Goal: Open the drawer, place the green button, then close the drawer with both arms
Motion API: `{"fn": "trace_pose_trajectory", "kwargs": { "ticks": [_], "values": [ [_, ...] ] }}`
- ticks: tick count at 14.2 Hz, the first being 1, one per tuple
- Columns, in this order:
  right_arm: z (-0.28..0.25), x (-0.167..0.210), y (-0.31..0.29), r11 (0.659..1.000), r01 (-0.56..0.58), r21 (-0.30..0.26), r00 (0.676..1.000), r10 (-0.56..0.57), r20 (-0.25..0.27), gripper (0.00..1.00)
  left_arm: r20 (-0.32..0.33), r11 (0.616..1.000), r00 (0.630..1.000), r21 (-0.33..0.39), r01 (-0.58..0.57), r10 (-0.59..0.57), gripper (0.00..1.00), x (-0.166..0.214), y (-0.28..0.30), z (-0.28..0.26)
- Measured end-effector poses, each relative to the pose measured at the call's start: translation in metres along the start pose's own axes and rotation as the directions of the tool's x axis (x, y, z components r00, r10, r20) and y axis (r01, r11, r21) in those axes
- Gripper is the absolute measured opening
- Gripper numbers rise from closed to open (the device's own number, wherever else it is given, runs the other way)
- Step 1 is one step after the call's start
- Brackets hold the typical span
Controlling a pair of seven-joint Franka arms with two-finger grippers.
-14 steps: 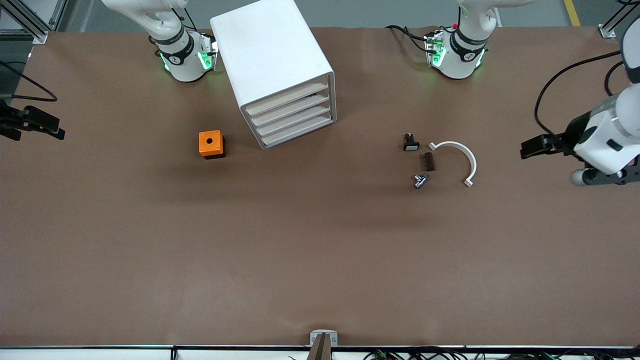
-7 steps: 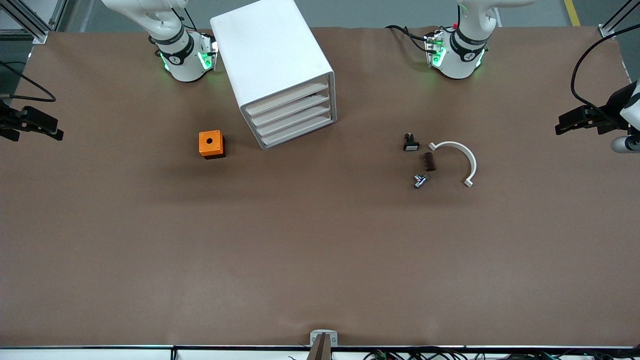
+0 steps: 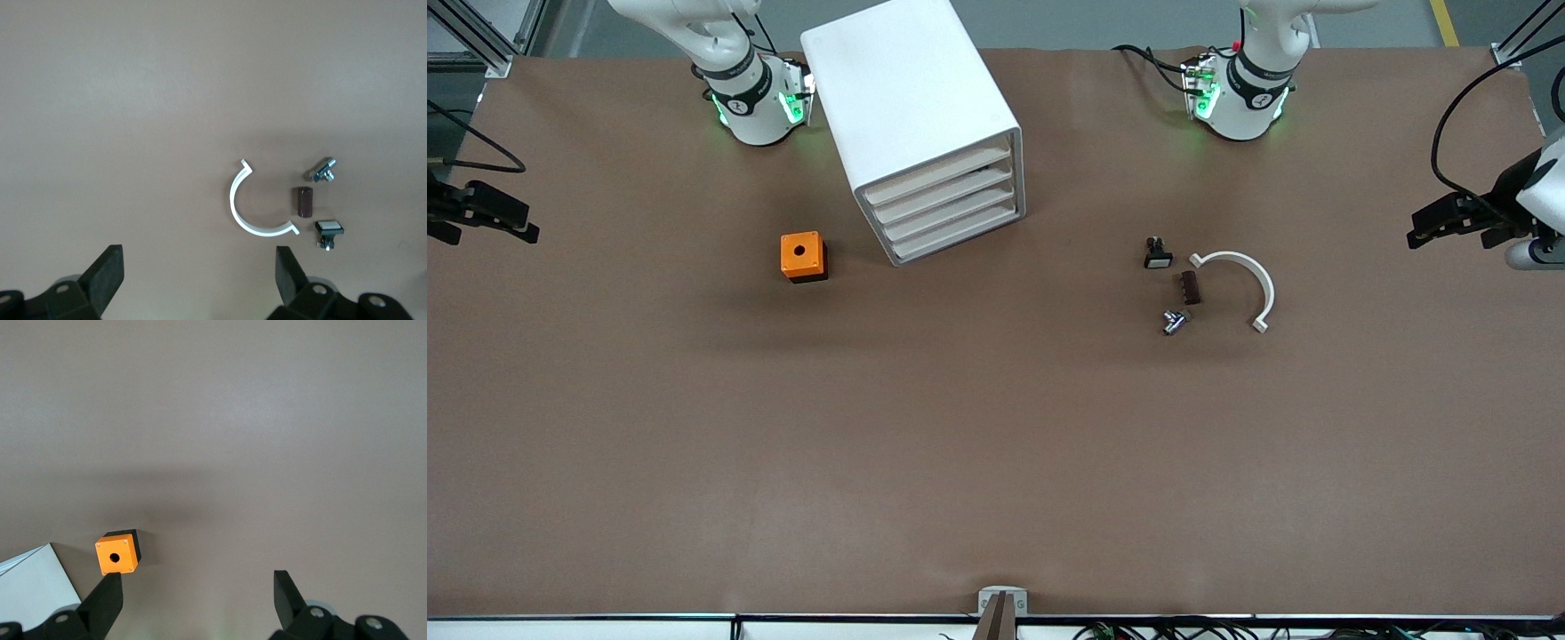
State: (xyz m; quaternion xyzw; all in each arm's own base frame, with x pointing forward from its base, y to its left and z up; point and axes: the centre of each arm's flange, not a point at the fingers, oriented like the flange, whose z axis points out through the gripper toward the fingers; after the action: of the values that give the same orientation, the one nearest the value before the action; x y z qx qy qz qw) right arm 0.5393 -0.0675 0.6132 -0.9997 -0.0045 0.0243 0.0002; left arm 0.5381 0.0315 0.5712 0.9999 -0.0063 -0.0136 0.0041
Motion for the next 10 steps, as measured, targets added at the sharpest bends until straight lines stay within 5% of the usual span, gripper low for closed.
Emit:
{"fn": "trace_pose_trajectory", "kwargs": {
  "ticks": [10],
  "values": [
    [0.000,0.000,0.000,1.000,0.000,0.000,1.000,0.000,-0.002,1.00,-0.082,1.000,0.996,0.008,-0.020,0.020,1.00,0.009,0.011,-0.034]
  ]
}}
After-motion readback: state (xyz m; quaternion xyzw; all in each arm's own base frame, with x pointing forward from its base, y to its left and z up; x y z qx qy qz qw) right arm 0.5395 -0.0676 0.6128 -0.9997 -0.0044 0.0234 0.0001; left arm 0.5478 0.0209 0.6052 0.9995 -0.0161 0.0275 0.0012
